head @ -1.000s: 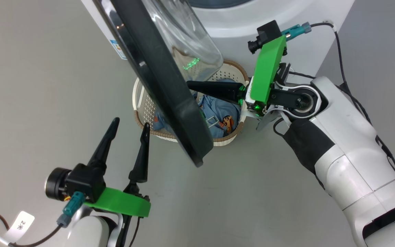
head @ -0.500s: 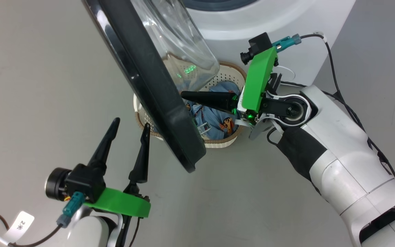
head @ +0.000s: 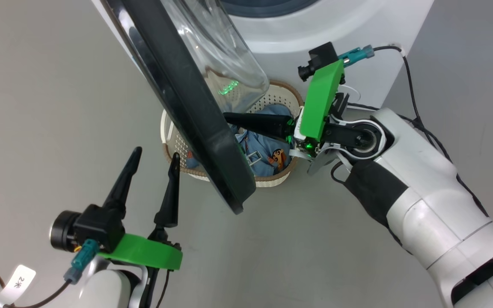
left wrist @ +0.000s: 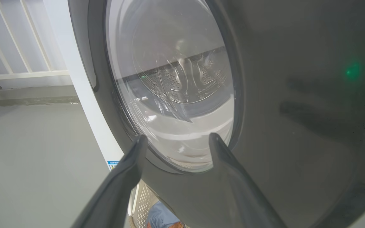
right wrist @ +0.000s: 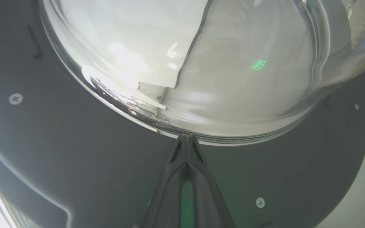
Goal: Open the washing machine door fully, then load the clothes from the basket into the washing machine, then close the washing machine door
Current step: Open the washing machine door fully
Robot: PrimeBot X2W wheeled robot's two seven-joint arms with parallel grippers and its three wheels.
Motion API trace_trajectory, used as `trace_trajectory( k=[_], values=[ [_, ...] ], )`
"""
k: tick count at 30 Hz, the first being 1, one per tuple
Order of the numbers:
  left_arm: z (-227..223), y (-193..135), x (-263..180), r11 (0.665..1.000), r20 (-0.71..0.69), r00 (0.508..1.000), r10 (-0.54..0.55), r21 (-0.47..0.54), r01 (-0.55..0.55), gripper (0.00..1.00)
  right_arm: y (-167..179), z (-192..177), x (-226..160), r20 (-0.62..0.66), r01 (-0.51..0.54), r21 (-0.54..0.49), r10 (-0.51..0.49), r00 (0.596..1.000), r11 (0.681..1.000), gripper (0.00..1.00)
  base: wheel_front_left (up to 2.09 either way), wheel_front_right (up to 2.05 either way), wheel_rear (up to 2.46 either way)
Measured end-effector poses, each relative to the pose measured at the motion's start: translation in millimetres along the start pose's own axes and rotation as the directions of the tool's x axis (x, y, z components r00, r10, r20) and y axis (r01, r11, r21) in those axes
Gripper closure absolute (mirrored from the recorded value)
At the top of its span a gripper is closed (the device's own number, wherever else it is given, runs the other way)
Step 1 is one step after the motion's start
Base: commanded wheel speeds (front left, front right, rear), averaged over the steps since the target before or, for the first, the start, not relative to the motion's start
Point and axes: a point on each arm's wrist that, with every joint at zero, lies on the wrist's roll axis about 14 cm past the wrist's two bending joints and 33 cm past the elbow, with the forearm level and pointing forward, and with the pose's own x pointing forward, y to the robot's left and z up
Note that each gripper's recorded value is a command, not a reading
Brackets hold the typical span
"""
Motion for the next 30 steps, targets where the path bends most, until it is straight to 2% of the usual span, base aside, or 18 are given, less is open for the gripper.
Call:
trace_trajectory(
  k=[13,14,15,16,17,18,21,26,30],
  values=[
    [3.8,2.6,-2.9,1.0,0.011,1.0,0.001,0.013,-0.001,0.0,19.4,27.2,-37.1,0.15,-0.022,-0.055,0.03,0.988,0.998,1.0,0.0,0.0,0.0],
    [4.6,3.1,-3.1,1.0,0.014,1.0,0.002,0.014,-0.003,0.0,19.7,29.4,-40.7,0.17,-0.017,-0.065,0.027,0.985,0.998,0.89,0.0,0.0,0.0],
    [5.1,3.6,-3.4,1.0,0.015,1.0,0.004,0.013,-0.004,0.0,19.8,31.9,-44.7,0.195,-0.011,-0.072,0.025,0.98,0.997,0.63,0.0,0.0,0.0],
    [4.6,4.3,-4.7,1.0,0.014,1.0,0.006,0.012,-0.006,0.0,19.3,34.7,-49.2,0.224,-0.004,-0.078,0.022,0.974,0.997,0.42,0.0,0.0,0.0],
    [3.6,4.4,-6.2,1.0,0.01,1.0,0.006,0.011,-0.006,0.0,19.6,38.3,-53.8,0.255,0.002,-0.086,0.02,0.967,0.996,0.42,0.0,0.0,0.0],
    [3.1,3.5,-7.2,1.0,0.009,1.0,0.0,0.01,0.0,0.0,20.7,41.5,-58.6,0.284,0.007,-0.095,0.021,0.959,0.995,0.0,0.0,0.0,0.0],
    [3.9,2.5,-8.9,1.0,0.012,1.0,-0.006,0.007,0.006,0.0,29.5,58.9,-80.3,0.423,0.02,-0.135,0.039,0.905,0.991,0.0,0.0,0.0,0.0],
    [9.2,1.3,-6.9,1.0,0.029,1.0,-0.012,0.001,0.012,0.0,42.9,71.3,-106.6,0.543,0.049,-0.208,0.073,0.836,0.977,0.0,0.0,0.0,0.0],
    [11.5,-3.2,-5.4,1.0,0.038,0.999,-0.027,-0.005,0.028,0.0,51.5,80.5,-133.1,0.636,0.124,-0.307,0.107,0.764,0.944,0.0,0.0,0.0,0.0]
  ],
)
